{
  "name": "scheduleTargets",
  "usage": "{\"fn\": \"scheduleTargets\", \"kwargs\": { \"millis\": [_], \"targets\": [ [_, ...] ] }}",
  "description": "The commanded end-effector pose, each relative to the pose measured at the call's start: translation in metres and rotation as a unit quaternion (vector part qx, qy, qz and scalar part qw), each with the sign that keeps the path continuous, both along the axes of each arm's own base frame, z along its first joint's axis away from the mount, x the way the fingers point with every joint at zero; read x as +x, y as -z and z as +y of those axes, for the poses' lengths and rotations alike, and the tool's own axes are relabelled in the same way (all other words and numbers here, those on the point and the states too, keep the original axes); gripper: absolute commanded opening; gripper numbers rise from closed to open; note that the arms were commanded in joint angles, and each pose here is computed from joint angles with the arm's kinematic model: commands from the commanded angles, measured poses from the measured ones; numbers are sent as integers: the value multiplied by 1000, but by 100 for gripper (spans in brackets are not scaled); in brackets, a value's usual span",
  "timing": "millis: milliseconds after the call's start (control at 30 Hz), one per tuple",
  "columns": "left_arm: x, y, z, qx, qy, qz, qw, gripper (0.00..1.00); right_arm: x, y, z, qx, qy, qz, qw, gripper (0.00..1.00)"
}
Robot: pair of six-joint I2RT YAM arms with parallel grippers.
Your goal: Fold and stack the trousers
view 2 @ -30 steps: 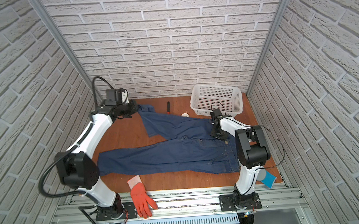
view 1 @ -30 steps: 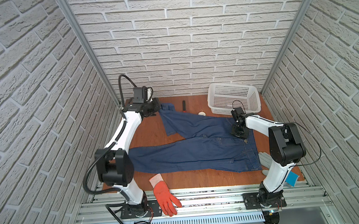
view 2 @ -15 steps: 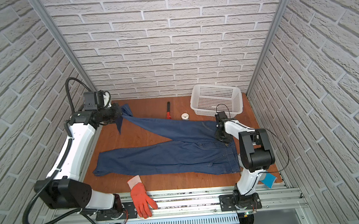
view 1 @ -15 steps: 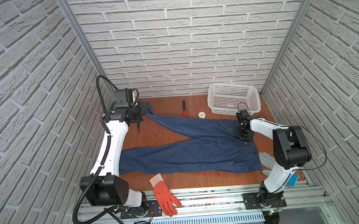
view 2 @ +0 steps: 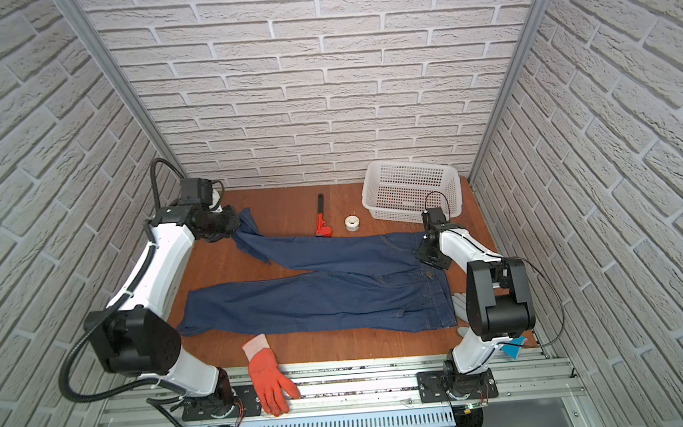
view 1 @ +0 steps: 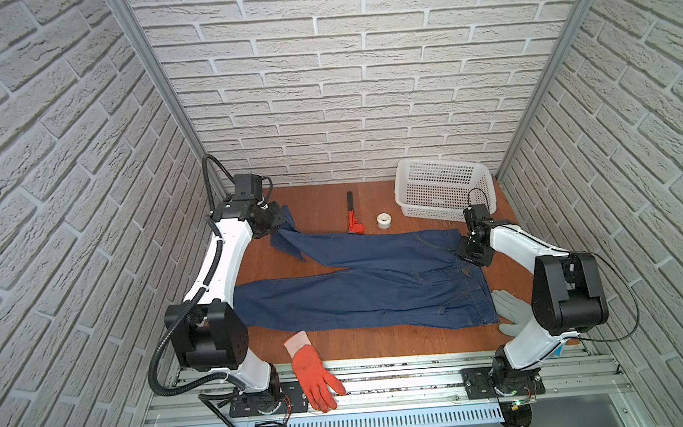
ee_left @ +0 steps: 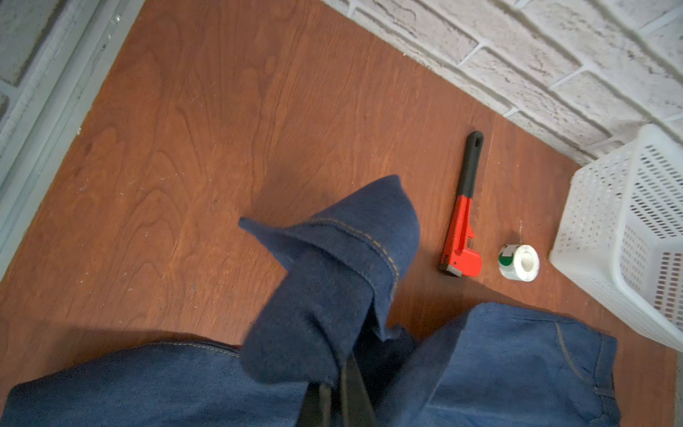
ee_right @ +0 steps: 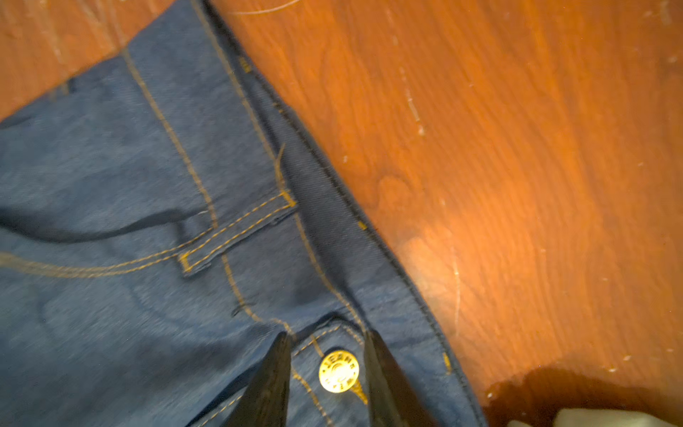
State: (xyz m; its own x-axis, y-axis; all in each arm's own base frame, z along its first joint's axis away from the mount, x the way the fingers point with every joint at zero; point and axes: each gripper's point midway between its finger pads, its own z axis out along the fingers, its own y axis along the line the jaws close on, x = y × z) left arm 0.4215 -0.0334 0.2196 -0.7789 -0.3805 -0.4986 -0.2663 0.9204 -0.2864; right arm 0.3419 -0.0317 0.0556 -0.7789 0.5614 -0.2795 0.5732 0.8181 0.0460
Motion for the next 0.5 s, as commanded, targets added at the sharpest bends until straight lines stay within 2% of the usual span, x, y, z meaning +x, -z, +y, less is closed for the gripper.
{"fn": "scheduleTargets", "kwargs": {
  "millis": [0,33,100,200,300,400,467],
  "targets": [
    [13,-3,-3,8,2,-4,1000,0,7,-18,12,28,-11,-25,999,36],
    [17,2,-5,7,2,2,1000,4,7,-20,13,29,-11,-27,999,36],
    [26,6,-8,1,5,4,1000,17,8,-23,14,30,-13,-29,999,36],
    [41,7,-10,0,7,0,1000,44,9,-27,16,30,-16,-32,999,36],
    [50,-4,-12,4,17,-8,1000,61,10,-31,19,31,-21,-35,999,36],
    [45,-13,-5,28,17,-11,999,69,11,-35,23,32,-27,-38,998,36],
    [32,-12,4,43,10,-8,999,71,12,-36,26,34,-29,-40,998,36]
  ]
}}
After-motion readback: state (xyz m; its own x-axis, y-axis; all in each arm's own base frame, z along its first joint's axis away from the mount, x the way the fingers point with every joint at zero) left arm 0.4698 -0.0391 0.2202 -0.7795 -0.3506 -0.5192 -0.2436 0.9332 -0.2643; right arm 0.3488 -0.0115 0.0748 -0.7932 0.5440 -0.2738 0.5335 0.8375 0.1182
